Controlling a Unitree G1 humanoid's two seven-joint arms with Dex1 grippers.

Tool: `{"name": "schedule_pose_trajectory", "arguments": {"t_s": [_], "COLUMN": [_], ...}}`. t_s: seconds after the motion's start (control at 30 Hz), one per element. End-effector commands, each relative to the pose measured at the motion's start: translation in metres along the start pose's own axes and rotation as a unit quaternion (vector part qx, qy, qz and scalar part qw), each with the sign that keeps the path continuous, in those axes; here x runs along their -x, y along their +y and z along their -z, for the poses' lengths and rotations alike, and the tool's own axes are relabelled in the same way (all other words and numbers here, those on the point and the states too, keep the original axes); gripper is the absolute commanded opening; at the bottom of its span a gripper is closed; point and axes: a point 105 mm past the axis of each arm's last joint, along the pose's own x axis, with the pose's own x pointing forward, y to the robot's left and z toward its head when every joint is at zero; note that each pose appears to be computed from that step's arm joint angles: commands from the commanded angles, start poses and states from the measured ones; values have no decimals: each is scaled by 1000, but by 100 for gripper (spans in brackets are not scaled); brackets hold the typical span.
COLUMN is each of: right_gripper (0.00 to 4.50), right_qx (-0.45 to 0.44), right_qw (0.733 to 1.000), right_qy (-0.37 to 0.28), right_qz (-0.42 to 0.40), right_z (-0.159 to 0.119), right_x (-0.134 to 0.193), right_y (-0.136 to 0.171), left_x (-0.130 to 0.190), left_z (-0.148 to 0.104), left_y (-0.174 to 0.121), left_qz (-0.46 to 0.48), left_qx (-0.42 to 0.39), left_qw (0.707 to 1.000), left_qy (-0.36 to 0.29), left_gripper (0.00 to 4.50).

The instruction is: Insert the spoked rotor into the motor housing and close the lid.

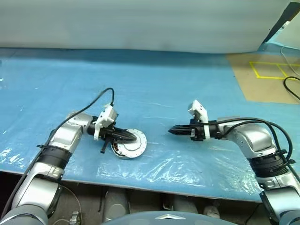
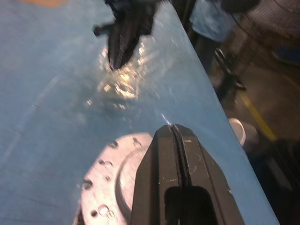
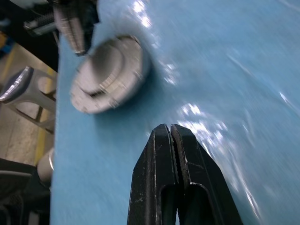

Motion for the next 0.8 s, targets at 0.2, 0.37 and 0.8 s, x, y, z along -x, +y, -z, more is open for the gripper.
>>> {"name": "schedule_pose_trajectory", "arguments": {"t_s": [0.2,0.37,0.8], "right_gripper": [96,262,447], "right_qx": [126,155,224], "right_qw": [987,977,956], "right_qy": [-2,13,45], "right_qz": [-97,-143,-186], "right_z": [-37,-38,-18], "right_x": [-24,-39,-105], "right_y": [34,39,36], "left_x": [30,44,57], "left_z": [-36,-15,22], "left_y": [-13,-41,-83], "left_qz": [-189,-234,-322], "left_qx": [0,9,-9], "left_qw": [974,970,947], "left_qy": [-122,-70,15], "left_gripper": [0,0,0]}}
